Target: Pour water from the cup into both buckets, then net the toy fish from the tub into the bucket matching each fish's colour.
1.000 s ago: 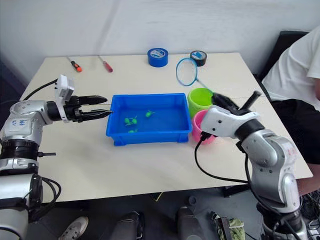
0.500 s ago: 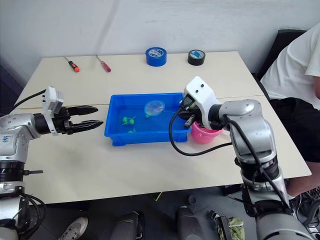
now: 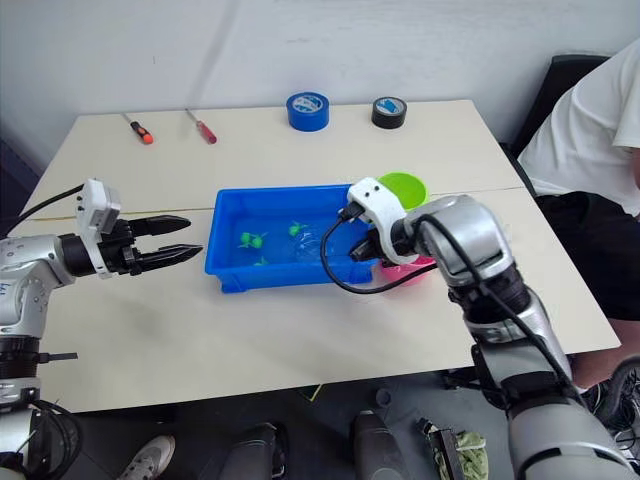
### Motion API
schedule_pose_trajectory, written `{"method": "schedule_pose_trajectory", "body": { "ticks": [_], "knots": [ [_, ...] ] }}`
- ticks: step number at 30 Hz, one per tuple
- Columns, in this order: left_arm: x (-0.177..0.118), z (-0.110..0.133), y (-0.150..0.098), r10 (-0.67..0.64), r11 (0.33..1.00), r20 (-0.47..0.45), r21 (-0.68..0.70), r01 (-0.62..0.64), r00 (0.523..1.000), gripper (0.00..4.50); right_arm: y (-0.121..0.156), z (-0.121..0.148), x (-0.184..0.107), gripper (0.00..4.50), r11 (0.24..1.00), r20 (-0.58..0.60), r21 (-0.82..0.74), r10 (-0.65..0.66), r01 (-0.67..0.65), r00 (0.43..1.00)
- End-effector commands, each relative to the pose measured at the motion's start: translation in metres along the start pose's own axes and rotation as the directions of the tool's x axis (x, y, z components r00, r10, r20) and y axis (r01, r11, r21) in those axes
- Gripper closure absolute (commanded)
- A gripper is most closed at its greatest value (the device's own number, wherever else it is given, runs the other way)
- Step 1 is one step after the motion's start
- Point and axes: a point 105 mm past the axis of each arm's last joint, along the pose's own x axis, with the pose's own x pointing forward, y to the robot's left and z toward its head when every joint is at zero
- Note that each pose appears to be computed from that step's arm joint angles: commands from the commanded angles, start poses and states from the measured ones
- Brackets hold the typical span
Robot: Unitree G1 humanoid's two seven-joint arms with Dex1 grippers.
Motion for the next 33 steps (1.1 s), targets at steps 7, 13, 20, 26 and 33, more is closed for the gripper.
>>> {"method": "schedule_pose_trajectory", "body": {
  "ticks": [7,13,20,26,33],
  "knots": [
    [-0.011,0.017,-0.002,0.02,0.999,0.025,0.04,-0.021,0.999,1.04,-0.01,0.03,0.019,4.5,0.996,0.141,-0.009,-0.092,0.094,0.986],
    [-0.01,0.018,-0.001,0.023,0.999,0.024,0.041,-0.024,0.999,1.04,-0.01,0.047,0.014,4.5,0.996,0.235,0.005,-0.089,0.09,0.968],
    [-0.008,0.02,0.006,0.034,0.998,0.036,0.048,-0.036,0.999,1.04,0.003,0.052,-0.003,4.5,0.998,0.276,-0.019,-0.044,0.052,0.96],
    [-0.006,0.022,0.009,0.033,0.998,0.04,0.057,-0.035,0.999,1.04,0.018,0.053,-0.023,4.5,0.997,0.326,-0.069,0.003,0.021,0.946],
    [-0.005,0.024,0.012,0.026,0.997,0.04,0.067,-0.028,0.999,1.04,0.021,0.05,-0.031,4.5,0.997,0.36,-0.071,0.011,0.016,0.933]
  ]
}}
